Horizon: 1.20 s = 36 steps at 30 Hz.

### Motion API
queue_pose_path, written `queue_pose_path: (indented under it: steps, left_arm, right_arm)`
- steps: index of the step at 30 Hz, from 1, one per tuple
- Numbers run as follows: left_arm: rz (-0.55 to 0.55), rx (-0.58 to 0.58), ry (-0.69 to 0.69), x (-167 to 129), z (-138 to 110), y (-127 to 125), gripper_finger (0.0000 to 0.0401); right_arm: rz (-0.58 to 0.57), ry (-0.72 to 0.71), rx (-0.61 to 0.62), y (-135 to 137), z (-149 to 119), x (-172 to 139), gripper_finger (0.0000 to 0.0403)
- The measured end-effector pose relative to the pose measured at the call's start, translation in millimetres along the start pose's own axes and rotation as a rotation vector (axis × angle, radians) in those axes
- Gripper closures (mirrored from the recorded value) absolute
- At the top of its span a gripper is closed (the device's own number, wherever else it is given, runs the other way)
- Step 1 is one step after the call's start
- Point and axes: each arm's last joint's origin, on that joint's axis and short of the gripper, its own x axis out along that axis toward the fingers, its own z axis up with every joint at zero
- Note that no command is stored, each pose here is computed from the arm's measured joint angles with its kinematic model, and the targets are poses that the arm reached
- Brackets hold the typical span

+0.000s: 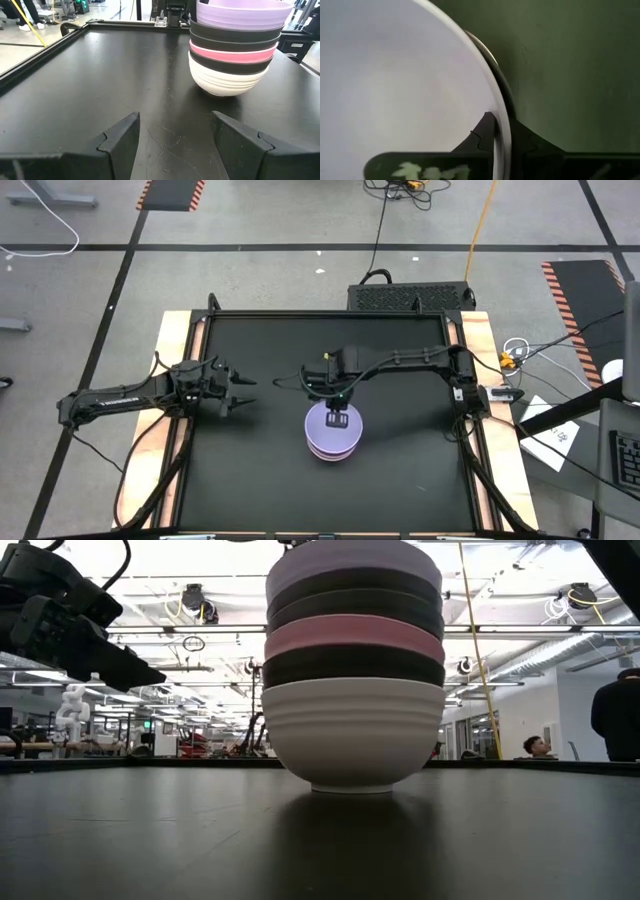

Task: Nest bowls inside each other
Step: Stack the purple bowl on top of the black bowl

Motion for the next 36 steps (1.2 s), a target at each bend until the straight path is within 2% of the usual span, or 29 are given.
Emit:
queue_pose_path:
  steps: [5, 8, 12, 17, 22, 27, 36]
  left_arm:
    - [-0.001, -0.004, 0.0, 0.0, 0.0, 0.0, 0.0155]
    - [-0.002, -0.008, 0.0, 0.0, 0.0, -0.1, 0.0155]
    - [-0.019, -0.007, -0.002, 0.0, 0.1, -0.6, 0.0155]
    - [-0.018, 0.0, -0.017, -0.1, 1.7, -0.5, 0.0155]
    - [-0.015, 0.001, -0.052, -0.2, 5.2, -0.4, 0.0155]
    - [-0.013, -0.018, -0.063, -0.3, 6.3, -0.3, 0.0155]
    - [-0.014, -0.023, -0.056, -0.2, 5.6, -0.3, 0.0155]
  right_arm:
    - [0.007, -0.094, -0.084, 5.5, 7.9, 1.6, 0.0398]
    - [0.016, -0.178, -0.112, 4.9, 2.9, 3.6, 0.0398]
    - [0.035, -0.308, -0.074, -2.3, -18.5, 3.3, 0.0399]
    - [0.03, -0.425, -0.017, -8.3, -48.7, -12.0, 0.0398]
    - [0.018, -0.439, 0.007, -7.3, -62.4, -15.0, 0.0399]
    - [-0.009, -0.356, 0.04, -5.3, -70.0, -11.4, 0.0399]
    - [-0.013, -0.411, 0.013, -3.2, -63.5, -25.1, 0.0399]
